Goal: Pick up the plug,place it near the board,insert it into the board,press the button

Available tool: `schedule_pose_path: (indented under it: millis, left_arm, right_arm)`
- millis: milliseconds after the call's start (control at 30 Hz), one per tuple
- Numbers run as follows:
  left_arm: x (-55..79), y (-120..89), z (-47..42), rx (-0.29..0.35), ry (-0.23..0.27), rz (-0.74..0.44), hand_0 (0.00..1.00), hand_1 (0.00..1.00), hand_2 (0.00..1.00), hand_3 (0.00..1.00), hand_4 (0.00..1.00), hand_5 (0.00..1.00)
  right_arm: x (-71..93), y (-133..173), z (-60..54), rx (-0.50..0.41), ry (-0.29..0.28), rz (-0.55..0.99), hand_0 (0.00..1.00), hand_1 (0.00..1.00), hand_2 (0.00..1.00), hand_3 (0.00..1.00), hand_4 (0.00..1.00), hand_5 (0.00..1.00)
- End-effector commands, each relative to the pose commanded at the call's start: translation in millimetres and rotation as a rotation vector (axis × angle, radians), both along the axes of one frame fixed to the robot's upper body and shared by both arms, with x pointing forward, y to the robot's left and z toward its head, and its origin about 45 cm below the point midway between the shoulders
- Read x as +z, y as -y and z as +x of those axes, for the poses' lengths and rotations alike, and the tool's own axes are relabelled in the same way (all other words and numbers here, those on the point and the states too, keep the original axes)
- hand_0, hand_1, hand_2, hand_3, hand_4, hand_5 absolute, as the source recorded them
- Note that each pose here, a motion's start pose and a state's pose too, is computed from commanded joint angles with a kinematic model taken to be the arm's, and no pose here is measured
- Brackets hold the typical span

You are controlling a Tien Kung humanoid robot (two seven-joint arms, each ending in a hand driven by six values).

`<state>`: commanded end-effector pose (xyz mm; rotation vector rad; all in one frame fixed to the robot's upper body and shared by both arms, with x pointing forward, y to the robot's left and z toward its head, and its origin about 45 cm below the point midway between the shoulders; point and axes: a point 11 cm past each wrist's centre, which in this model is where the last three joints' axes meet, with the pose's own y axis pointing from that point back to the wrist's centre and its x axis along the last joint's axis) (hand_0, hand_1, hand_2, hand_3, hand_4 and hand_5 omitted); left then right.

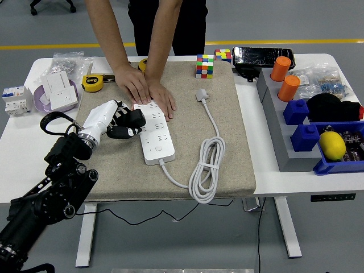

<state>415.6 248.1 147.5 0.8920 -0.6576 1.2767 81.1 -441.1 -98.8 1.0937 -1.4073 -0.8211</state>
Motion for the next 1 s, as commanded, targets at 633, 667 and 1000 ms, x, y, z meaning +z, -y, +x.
schedule_pose_path:
  millis: [633,667,1000]
  left_arm:
    - [-8.4,-51.8,-18.5,0.165,0.005,-0.039,0.371,0.389,0.427,0.455,0.555,0.046]
    - [-10.1,-52.1,-19.3,0.164,0.000,-0.037,0.371,0.389,0.427,0.455,0.555,0.046]
    - [-22.9,-43.2,-23.6,0.129,-0.046,-0.046,0.412,0.478,0.463,0.500,0.604,0.082]
  right_arm:
    - [-0.9,-1.5,-1.8,-0.009,0.002,0.004,0.846,0.757,0.745,0.779,0.998,0.870]
    - [-0.9,-1.6,-1.4,-0.009,0.003,0.004,0.846,0.757,0.745,0.779,0.998,0.870]
    - [-1.2,-1.5,-3.3,-0.010,-0.001,0.004,0.844,0.756,0.745,0.778,0.998,0.868]
